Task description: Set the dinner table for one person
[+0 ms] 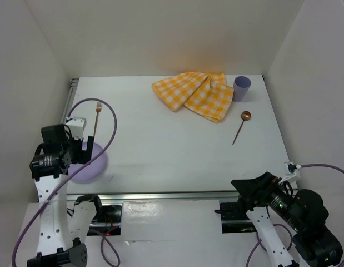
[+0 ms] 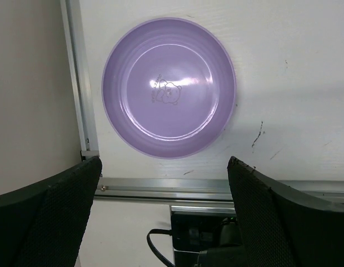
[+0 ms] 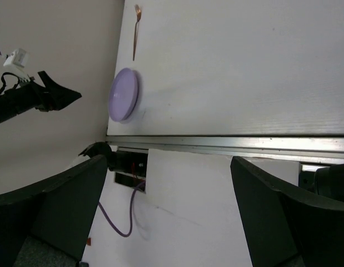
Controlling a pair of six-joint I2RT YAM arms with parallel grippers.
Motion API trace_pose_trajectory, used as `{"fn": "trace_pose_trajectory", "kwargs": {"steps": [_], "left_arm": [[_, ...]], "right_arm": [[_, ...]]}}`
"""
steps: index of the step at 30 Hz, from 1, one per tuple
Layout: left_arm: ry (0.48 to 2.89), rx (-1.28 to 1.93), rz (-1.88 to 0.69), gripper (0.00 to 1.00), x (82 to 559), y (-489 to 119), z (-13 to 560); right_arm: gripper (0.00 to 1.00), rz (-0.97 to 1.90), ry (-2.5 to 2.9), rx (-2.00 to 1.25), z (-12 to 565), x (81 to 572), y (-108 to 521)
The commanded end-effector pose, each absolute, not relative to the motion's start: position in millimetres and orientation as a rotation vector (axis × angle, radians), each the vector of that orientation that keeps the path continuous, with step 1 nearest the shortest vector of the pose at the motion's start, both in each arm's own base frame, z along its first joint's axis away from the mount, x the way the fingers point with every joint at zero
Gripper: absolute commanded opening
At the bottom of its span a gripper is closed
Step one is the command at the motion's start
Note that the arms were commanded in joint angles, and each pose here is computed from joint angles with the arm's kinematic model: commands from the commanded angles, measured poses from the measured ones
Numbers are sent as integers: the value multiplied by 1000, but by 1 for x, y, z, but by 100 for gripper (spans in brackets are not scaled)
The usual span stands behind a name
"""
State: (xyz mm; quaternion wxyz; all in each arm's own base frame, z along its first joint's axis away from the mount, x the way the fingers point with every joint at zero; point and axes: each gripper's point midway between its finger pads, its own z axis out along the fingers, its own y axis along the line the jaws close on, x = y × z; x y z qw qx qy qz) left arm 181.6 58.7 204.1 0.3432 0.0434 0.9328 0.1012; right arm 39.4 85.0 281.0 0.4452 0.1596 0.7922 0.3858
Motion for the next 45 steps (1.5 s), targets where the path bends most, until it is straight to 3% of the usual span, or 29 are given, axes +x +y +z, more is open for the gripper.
{"fn": "trace_pose_trajectory", "kwargs": {"steps": [1, 10, 15, 20, 27, 32, 33, 34, 40, 45], "left_arm": [[2383, 95, 276, 100, 183, 60, 215], [2351, -69, 435, 100, 176, 84, 231], [2218, -45, 392, 100, 199, 79, 266], [2187, -42, 363, 100, 245, 86, 284], [2232, 45, 330, 100, 326, 97, 293], [2275, 46, 312, 100, 345, 98, 285], [2289, 67, 297, 100, 344, 96, 279], [2295, 67, 295, 100, 345, 96, 274], [2376, 132, 229, 100, 341, 76, 244], [2414, 137, 174, 100, 335, 55, 239]], "right_arm": [[100, 949, 1947, 334, 288, 34, 85], [100, 732, 1977, 200, 330, 66, 73], [100, 432, 2037, 77, 374, 200, 74], [100, 400, 1930, 118, 402, 314, 90], [100, 392, 1939, 279, 338, 467, 117], [100, 374, 1975, 312, 297, 544, 133], [100, 355, 2033, 317, 261, 563, 138], [100, 342, 2001, 329, 273, 567, 134], [100, 139, 1994, 452, 183, 636, 107], [100, 134, 1996, 373, 166, 663, 105]]}}
